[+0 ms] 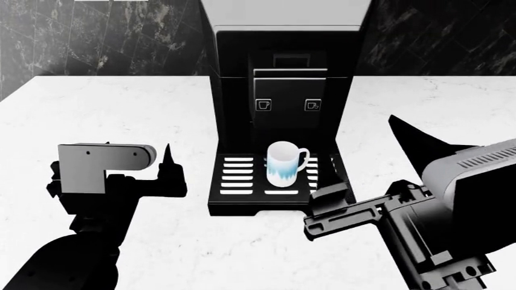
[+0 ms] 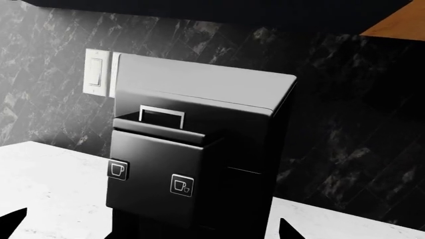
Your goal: Press the button on the coffee machine to serve coffee.
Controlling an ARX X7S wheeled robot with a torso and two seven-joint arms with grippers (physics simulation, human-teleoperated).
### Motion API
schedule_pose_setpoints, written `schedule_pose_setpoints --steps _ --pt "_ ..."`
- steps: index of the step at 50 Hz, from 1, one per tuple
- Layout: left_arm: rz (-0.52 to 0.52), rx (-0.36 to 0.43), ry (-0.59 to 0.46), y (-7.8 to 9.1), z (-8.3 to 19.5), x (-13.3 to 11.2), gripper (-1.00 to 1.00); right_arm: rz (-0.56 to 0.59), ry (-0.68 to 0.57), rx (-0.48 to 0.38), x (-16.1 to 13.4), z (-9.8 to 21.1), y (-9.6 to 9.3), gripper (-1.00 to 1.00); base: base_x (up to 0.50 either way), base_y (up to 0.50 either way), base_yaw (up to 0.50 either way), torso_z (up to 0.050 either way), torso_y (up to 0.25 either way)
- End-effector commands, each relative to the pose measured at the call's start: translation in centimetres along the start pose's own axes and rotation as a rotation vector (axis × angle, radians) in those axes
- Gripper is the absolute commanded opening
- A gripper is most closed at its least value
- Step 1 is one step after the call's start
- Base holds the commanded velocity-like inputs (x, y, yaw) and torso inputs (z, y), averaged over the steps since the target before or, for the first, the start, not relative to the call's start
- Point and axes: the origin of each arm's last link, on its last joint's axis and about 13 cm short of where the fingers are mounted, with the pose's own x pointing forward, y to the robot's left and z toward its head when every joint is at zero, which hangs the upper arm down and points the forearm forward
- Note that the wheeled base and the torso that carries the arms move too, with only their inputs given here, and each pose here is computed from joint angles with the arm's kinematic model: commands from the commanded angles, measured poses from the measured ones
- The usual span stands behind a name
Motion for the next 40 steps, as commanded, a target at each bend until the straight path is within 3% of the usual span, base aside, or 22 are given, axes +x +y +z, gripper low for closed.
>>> schedule_pose_setpoints --steps 1,25,26,40 --pt "-0.024 -0.032 -0.007 0.0 -0.1 0.0 1.0 0.068 0.042 0.031 0.5 0.1 1.0 1.0 0.0 0.0 0.0 0.0 0.0" --pt "-0.019 -0.036 -0.004 0.0 -0.4 0.2 1.0 0.075 0.051 0.055 3.2 0.0 1.1 1.0 0.0 0.0 0.0 0.0 0.0" --pt "-0.02 -0.036 -0.003 0.0 -0.4 0.1 1.0 0.065 0.04 0.041 3.2 0.0 1.2 -1.0 0.0 0.0 0.0 0.0 0.0" --pt "-0.018 -0.04 -0.003 0.0 -0.4 0.2 1.0 0.074 0.027 0.042 4.0 0.4 1.4 -1.0 0.0 0.0 0.0 0.0 0.0"
